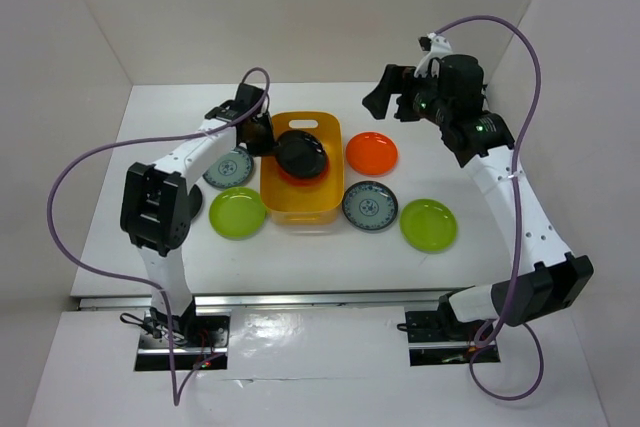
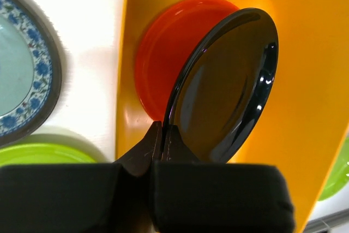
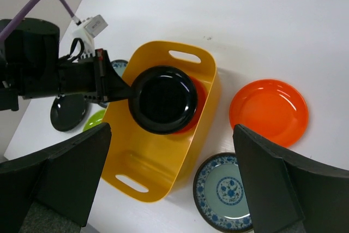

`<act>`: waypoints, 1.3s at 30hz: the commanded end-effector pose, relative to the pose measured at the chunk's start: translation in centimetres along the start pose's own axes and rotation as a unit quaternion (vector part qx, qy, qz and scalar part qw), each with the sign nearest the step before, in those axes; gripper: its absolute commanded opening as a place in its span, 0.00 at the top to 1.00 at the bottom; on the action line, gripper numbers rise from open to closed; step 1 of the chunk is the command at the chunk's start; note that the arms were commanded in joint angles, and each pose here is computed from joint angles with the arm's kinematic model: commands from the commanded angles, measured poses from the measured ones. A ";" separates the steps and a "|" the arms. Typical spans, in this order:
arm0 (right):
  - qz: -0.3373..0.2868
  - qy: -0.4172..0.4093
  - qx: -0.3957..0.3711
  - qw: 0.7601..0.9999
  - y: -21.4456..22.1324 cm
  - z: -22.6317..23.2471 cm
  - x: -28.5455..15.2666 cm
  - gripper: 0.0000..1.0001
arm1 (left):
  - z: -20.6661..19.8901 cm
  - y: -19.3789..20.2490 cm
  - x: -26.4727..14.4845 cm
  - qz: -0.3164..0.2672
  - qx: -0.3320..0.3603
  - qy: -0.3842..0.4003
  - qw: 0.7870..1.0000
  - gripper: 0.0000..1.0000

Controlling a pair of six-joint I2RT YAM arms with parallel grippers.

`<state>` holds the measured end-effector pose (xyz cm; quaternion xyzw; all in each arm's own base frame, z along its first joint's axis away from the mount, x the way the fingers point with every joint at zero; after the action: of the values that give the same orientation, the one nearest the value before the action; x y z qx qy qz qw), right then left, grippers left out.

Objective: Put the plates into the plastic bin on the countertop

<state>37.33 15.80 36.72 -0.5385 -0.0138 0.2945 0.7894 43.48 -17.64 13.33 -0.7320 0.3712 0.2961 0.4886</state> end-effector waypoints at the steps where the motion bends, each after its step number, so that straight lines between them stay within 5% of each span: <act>1: -0.013 -0.009 0.002 1.000 -0.4 0.3 -1.0 0.00 | -1.6 -1.6 0.6 -0.019 0.016 0.007 1.000 1.00; 4: -0.006 -0.012 0.004 1.000 0.0 0.2 -0.8 0.00 | -2.0 -1.8 1.9 -0.012 0.019 0.001 1.000 0.98; 8: -0.008 -0.007 0.004 1.000 0.3 0.0 -0.9 0.00 | -1.7 -2.2 2.6 -0.006 0.018 -0.017 1.000 0.68; 14: 0.001 0.020 0.019 1.000 1.7 -2.4 -0.4 0.00 | -1.7 -2.6 1.8 -0.013 0.018 -0.021 1.000 0.49; 15: 0.001 0.020 0.019 1.000 1.8 -2.5 -0.3 0.00 | -1.9 -2.8 1.3 -0.018 0.018 -0.018 1.000 0.34; 16: 0.003 0.026 0.026 0.999 2.1 -3.0 -0.2 0.00 | -2.3 -3.1 0.6 -0.024 0.019 -0.009 0.999 0.01; 30: 0.107 0.101 0.118 0.982 13.7 -16.5 7.0 0.00 | -10.9 -6.6 -13.2 -0.099 0.068 0.122 0.985 0.00; 35: 0.142 0.122 0.131 0.974 16.1 -19.2 9.4 0.03 | -10.8 -7.3 -17.3 -0.117 0.069 0.138 0.981 0.00; 39: 0.143 0.148 0.153 0.967 17.2 -21.3 10.9 0.07 | -7.0 -8.5 -19.0 -0.090 0.003 0.196 0.976 0.00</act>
<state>42.47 8.02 7.70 -0.4327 0.2602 0.3594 0.7848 41.11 -20.41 34.99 -0.7860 0.3662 0.0964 0.4887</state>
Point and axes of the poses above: each gripper's point midway between its finger pads, its own x axis out along the fingers, its own z axis along the line the jaws close on, y = z × x, the point moved 1 cm from there along -x, back along the fingers, and after that the axes turned 4 degrees about x, right-handed, at the moved point
